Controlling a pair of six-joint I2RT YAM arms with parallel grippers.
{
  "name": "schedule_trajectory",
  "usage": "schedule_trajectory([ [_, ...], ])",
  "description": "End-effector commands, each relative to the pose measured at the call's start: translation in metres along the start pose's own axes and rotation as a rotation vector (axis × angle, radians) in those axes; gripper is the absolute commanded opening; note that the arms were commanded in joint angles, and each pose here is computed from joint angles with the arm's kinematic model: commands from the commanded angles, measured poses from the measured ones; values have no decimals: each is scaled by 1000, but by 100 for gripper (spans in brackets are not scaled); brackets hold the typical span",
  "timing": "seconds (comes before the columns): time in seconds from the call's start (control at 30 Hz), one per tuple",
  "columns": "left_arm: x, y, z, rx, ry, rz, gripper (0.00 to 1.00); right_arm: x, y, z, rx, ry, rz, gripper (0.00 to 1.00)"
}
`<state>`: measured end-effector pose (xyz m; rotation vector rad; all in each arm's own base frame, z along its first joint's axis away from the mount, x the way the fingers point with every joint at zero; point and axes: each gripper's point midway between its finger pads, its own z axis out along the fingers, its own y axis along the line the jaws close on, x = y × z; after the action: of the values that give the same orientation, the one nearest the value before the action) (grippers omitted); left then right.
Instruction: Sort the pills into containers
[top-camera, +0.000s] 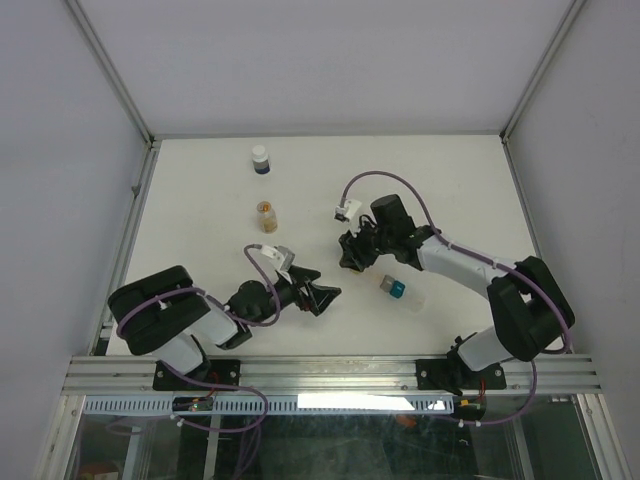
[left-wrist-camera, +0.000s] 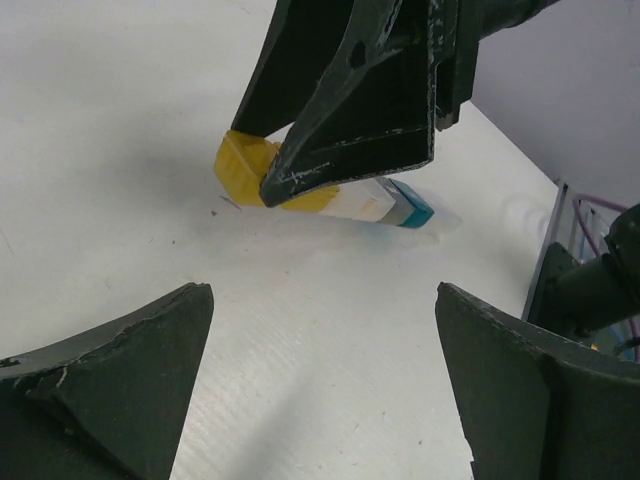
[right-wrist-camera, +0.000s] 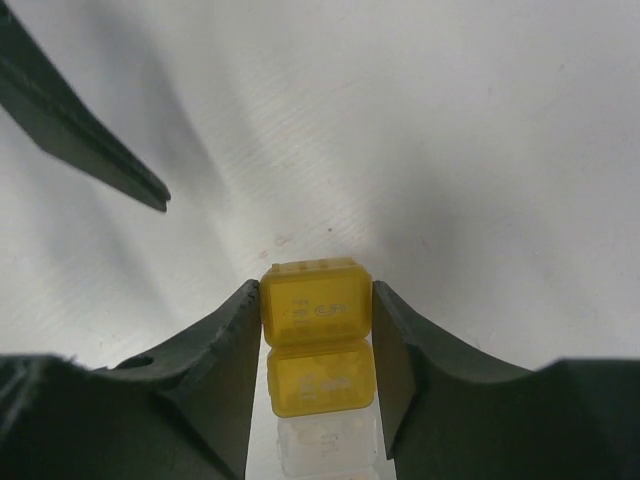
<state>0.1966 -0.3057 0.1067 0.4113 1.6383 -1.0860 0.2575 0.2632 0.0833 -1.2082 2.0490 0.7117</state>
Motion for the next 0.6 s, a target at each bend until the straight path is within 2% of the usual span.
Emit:
schedule_trajectory([
  [0.0, -28, -5, 17, -21, -136, -307, 96, -25, -22, 4, 132, -67, 244, 16],
  [0.2, -23, -9, 35, -7, -163, -481, 92, -31, -28, 4, 169, -102, 352, 14],
  [0.43, -14, -5, 59, -73, -167, -572, 92, -36, -25, 4, 158, -121, 395, 14],
  [0.57, -8, -2, 73, -107, -154, -605, 84, -34, -24, 6, 151, -116, 404, 14],
])
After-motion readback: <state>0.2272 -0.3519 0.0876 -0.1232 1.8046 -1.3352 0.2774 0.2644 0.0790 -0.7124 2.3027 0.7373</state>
